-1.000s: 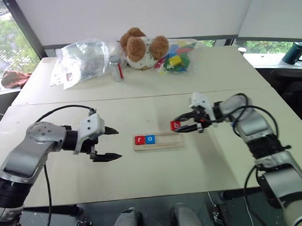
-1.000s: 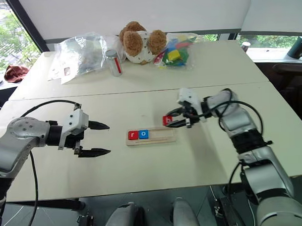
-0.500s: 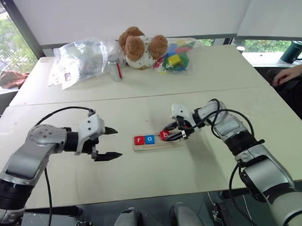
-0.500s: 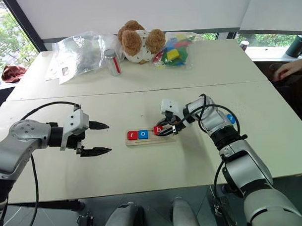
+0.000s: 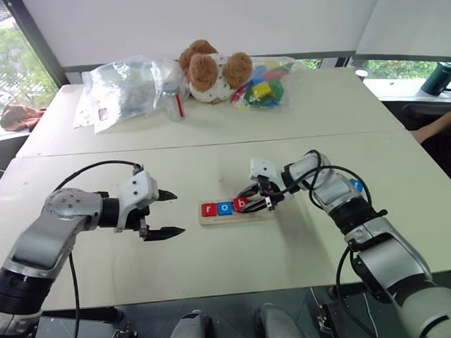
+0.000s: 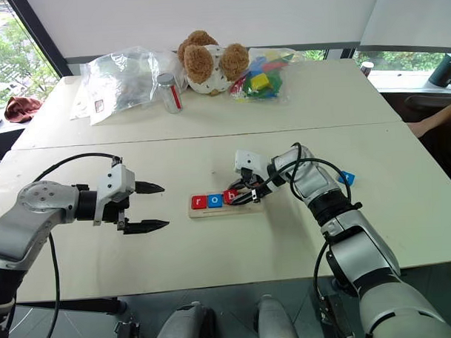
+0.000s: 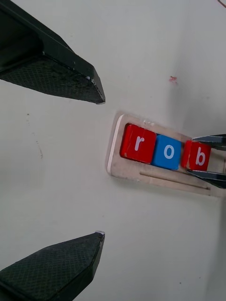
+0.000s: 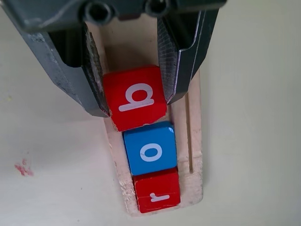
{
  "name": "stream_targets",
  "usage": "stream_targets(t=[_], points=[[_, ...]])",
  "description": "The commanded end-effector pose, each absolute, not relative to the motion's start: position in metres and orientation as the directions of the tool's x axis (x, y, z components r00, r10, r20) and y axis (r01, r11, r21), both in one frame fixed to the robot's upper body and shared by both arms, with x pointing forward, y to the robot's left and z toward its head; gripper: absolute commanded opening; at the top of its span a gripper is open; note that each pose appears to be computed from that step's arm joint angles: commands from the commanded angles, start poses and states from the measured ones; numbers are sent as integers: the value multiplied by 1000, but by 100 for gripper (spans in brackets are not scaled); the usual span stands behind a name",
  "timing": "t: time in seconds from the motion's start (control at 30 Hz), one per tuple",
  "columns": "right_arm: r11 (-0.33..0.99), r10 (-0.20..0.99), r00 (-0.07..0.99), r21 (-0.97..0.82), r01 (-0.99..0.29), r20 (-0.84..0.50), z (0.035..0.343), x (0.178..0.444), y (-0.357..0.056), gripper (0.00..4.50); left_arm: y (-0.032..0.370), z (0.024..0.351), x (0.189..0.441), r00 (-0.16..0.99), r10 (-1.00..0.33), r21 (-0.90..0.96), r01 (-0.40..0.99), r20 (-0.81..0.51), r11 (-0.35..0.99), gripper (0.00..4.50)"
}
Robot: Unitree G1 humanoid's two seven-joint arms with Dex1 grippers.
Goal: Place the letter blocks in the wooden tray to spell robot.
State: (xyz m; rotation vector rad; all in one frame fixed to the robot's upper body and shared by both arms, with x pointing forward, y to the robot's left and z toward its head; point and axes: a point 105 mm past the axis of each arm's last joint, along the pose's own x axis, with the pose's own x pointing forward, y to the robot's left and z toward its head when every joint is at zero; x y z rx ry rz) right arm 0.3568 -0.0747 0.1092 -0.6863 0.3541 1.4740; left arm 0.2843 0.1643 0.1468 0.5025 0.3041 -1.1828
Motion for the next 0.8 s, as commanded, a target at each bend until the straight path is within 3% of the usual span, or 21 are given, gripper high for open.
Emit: stream_targets(t=[0.03,0.73,0.8], points=[[-64,803,88,-233,-970,-590,114,356,-66,117,160,156,286,366,-807,261,927,-464,270,450],[-60,810,97,-246,-967,-578,112,353,-58,117,158,149,289,370,-807,272,924,-460,269,450],[-56,813,101,-250,-967,-573,113,353,-58,223,158,149,289,368,-808,271,925,-459,267,450]])
